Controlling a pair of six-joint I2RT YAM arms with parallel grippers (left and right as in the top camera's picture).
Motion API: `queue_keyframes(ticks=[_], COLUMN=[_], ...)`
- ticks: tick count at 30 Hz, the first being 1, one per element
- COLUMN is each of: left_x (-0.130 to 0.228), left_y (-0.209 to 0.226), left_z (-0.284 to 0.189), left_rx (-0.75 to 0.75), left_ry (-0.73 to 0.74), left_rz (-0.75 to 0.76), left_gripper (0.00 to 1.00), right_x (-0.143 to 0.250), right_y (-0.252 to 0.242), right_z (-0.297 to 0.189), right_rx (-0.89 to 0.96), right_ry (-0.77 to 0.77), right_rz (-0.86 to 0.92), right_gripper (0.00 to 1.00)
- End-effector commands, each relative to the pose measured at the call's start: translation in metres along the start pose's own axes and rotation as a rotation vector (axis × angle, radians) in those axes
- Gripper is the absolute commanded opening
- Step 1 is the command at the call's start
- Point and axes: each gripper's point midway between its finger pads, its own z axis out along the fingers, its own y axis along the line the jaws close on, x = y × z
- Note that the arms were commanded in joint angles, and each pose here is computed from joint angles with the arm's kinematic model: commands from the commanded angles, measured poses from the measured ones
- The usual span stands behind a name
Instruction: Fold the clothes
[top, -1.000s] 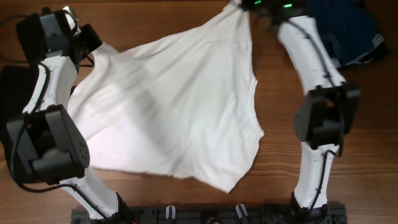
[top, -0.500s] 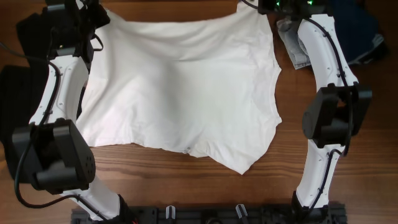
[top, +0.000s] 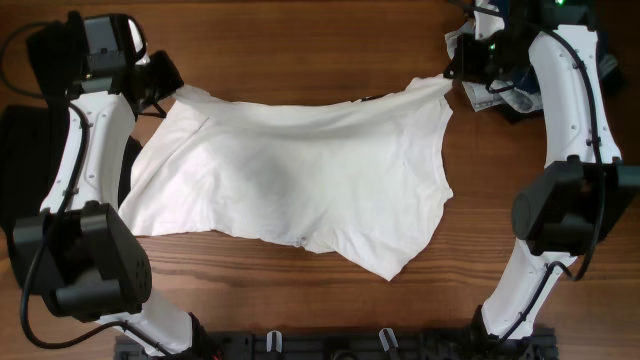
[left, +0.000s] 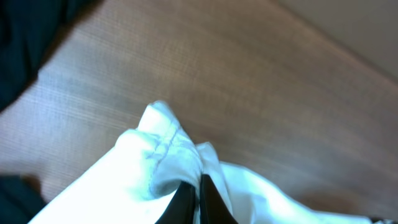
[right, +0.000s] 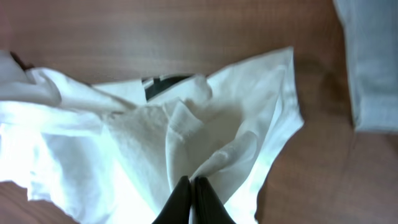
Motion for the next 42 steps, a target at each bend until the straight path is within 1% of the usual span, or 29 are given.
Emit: queue_keyframes(ticks=[1,4,7,8,9,10,11,13,15,16,18,19,20,22,23,25,27,28,30,31,34,37,39,42], left_x=[0.007,0.021,0.029,0.031,0.034,0.037,0.040,0.044,0.044,0.039,0.027,0.021,0.015,0.015,0.022,0.040,0.073,0.089,0.115,0.127,0.151,0.178,0.189,0.198], left_y=[0.005,0.019,0.023,0.024,0.025,0.026,0.027,0.028,0.029,0.030,0.023,0.019,0.015,0.007,0.006,0.009,0.023,0.036,0.057,0.065,0.080,0.098,0.114,0.137], left_z=[-0.011,-0.013,-0.014,-0.014,-0.015,-0.015,-0.016,-0.017,-0.019,-0.027,-0.050,-0.067,-0.095,-0.146,-0.165,-0.186,-0.201,-0.206,-0.211,-0.209,-0.196,-0.178,-0.161,-0.138], left_rx=[-0.022,-0.094,-0.112,-0.115,-0.119,-0.124,-0.128,-0.130,-0.131,-0.126,-0.085,-0.066,-0.051,-0.030,-0.027,-0.035,-0.097,-0.169,-0.287,-0.330,-0.390,-0.442,-0.463,-0.479], left_ry=[0.029,0.083,0.112,0.121,0.133,0.148,0.161,0.178,0.178,0.158,0.102,0.067,0.012,-0.060,-0.069,-0.044,0.049,0.101,0.178,0.205,0.260,0.326,0.336,0.311], left_rz=[0.035,0.029,0.026,0.025,0.024,0.023,0.021,0.051,0.070,0.064,0.057,0.056,0.057,0.066,0.063,0.052,-0.034,-0.097,-0.191,-0.221,-0.253,-0.291,-0.330,-0.395], left_gripper=[0.04,0.04,0.04,0.21,0.47,0.60,0.73,0.80,0.85,0.86,0.87,0.88,0.89,0.89,0.89,0.92,0.93,0.93,0.93,0.95,0.98,1.00,1.00,1.00], right_x=[0.024,0.048,0.071,0.076,0.084,0.091,0.093,0.090,0.087,0.085,0.078,0.073,0.069,0.067,0.071,0.084,0.103,0.114,0.132,0.143,0.181,0.212,0.222,0.224], right_y=[-0.011,-0.017,-0.024,-0.024,-0.026,-0.026,-0.026,-0.026,-0.025,-0.021,-0.009,-0.001,0.008,0.031,0.039,0.046,0.052,0.055,0.059,0.061,0.065,0.073,0.079,0.082], right_z=[0.011,0.029,0.049,0.052,0.056,0.058,0.059,0.059,0.059,0.056,0.040,0.023,0.000,-0.052,-0.069,-0.091,-0.106,-0.107,-0.096,-0.081,-0.025,0.021,0.036,0.040], right_rx=[0.048,0.043,0.042,0.041,0.039,0.035,0.034,0.032,0.031,0.014,-0.015,-0.016,-0.013,-0.008,-0.006,0.008,0.016,0.014,0.007,0.002,-0.008,-0.001,0.024,0.047], right_ry=[0.085,0.167,0.233,0.249,0.276,0.299,0.305,0.291,0.278,0.266,0.214,0.165,0.103,-0.024,-0.057,-0.079,-0.064,-0.045,-0.004,0.028,0.145,0.218,0.233,0.229], right_rz=[0.034,0.060,0.084,0.088,0.090,0.085,0.088,0.093,0.103,0.100,0.083,0.063,0.037,-0.020,-0.031,-0.033,-0.005,0.009,0.016,0.033,0.056,0.043,0.003,-0.041], right_gripper=[0.04,0.04,0.04,0.06,0.26,0.44,0.54,0.56,0.56,0.56,0.56,0.56,0.57,0.57,0.58,0.58,0.58,0.59,0.59,0.59,0.59,0.60,0.62,0.66])
